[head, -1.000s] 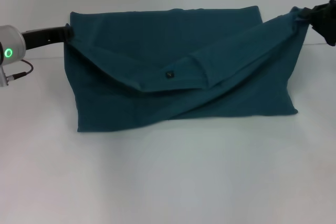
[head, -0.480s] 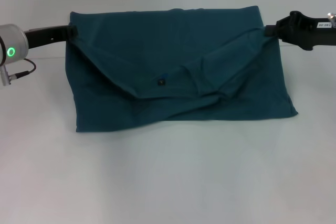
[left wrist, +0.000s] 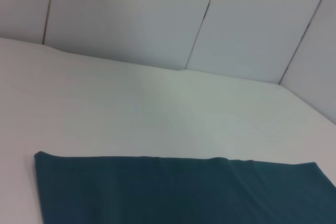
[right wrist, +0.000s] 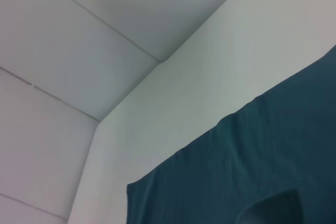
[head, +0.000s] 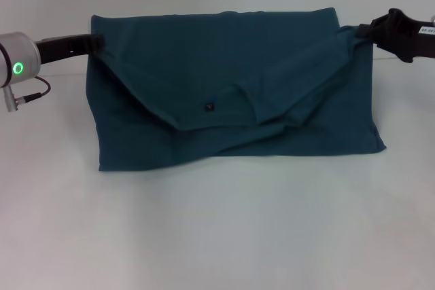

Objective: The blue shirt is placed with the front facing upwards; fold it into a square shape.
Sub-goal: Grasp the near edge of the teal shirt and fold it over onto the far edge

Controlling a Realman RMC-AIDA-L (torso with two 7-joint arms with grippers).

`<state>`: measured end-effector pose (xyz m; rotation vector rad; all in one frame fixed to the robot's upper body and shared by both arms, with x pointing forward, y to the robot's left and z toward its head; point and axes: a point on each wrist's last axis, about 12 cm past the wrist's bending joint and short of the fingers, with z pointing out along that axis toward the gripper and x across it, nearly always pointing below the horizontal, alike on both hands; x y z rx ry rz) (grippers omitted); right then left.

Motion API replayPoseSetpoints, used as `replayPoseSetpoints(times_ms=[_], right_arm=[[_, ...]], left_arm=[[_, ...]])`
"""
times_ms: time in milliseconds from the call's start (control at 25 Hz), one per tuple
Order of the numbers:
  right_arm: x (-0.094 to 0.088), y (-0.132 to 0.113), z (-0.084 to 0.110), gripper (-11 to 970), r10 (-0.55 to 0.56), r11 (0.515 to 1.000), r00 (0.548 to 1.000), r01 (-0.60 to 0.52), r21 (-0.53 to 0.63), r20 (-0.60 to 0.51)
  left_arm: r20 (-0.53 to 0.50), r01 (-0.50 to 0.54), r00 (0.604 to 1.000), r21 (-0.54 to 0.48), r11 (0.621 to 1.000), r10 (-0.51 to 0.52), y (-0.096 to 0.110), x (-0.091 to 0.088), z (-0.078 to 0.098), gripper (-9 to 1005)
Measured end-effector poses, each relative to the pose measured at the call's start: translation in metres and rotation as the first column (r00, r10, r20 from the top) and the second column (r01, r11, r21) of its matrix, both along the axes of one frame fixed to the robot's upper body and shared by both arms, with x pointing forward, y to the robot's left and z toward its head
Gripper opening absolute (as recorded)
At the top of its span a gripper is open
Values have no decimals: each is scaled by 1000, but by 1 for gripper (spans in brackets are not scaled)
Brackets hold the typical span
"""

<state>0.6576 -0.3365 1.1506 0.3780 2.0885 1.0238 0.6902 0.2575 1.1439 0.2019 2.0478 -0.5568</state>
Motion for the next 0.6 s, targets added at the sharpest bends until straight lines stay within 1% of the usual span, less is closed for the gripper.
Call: replayPoseSetpoints(times_ms=[320, 480, 600], right_arm=[[9, 16, -10, 111, -69, 997, 998, 69, -14, 3], [17, 28, -13, 114, -108, 994, 994, 108, -29, 5], [22, 36, -13, 116, -100, 994, 995, 100, -48, 3]], left_arm=[[1, 2, 1000, 11, 1000, -2, -2, -1, -4, 14], [33, 20, 999, 51, 999, -22, -14, 2, -7, 15], [48, 3, 999, 75, 997, -6, -24, 5, -8, 15]])
